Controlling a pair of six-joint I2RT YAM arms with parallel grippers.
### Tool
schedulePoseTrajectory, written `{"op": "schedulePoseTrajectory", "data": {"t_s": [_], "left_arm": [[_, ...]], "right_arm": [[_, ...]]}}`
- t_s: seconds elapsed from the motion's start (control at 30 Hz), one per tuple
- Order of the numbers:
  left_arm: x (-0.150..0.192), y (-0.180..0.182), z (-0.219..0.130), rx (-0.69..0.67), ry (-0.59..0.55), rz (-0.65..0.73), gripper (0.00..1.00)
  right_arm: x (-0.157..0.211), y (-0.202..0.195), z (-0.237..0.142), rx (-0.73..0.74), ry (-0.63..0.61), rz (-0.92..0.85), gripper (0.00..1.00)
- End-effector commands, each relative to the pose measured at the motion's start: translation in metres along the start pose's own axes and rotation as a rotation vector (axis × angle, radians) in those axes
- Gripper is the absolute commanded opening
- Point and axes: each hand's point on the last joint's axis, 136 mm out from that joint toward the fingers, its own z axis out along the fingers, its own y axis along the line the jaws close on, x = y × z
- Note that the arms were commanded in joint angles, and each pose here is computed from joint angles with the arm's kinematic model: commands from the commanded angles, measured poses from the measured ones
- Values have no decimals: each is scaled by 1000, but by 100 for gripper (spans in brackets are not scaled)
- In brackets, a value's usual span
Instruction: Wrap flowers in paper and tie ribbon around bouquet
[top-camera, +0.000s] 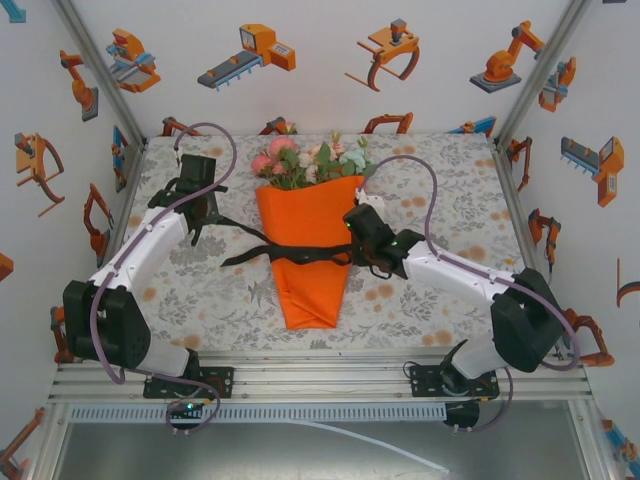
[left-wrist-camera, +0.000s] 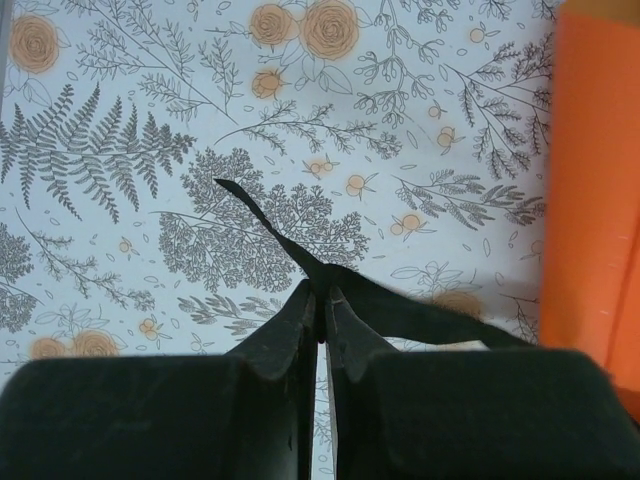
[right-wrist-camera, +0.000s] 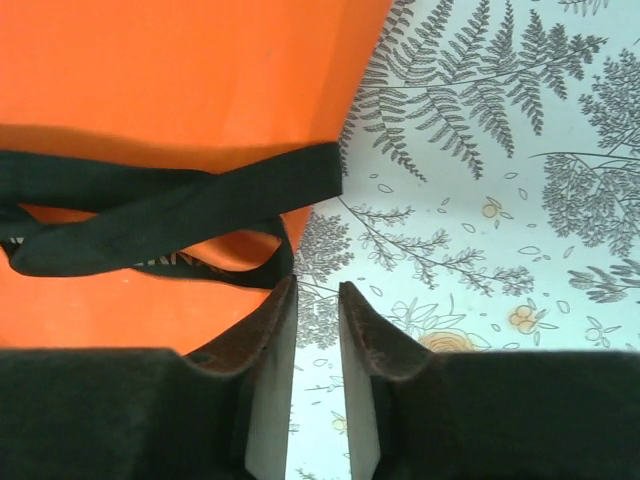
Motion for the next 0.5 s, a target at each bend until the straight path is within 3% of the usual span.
{"op": "schedulePoseTrajectory", "data": {"t_s": [0.0, 0.1, 0.2, 0.27, 0.47], "left_arm": [[-2, 1, 1, 8, -5, -26, 16], [-3, -3, 0, 32, -8, -26, 18], [-3, -7, 1, 51, -4, -20, 18], [-3, -8, 1, 60, -2, -20, 18], [-2, -15, 0, 96, 7, -4, 19]], "right_arm": [[17, -16, 1, 80, 39, -12, 32], [15, -14, 2, 70, 33, -112, 41], [13, 30, 2, -162, 42, -275, 41], [11, 45, 5, -228, 55, -351, 41], [6, 57, 25, -230, 72, -589, 38]]}}
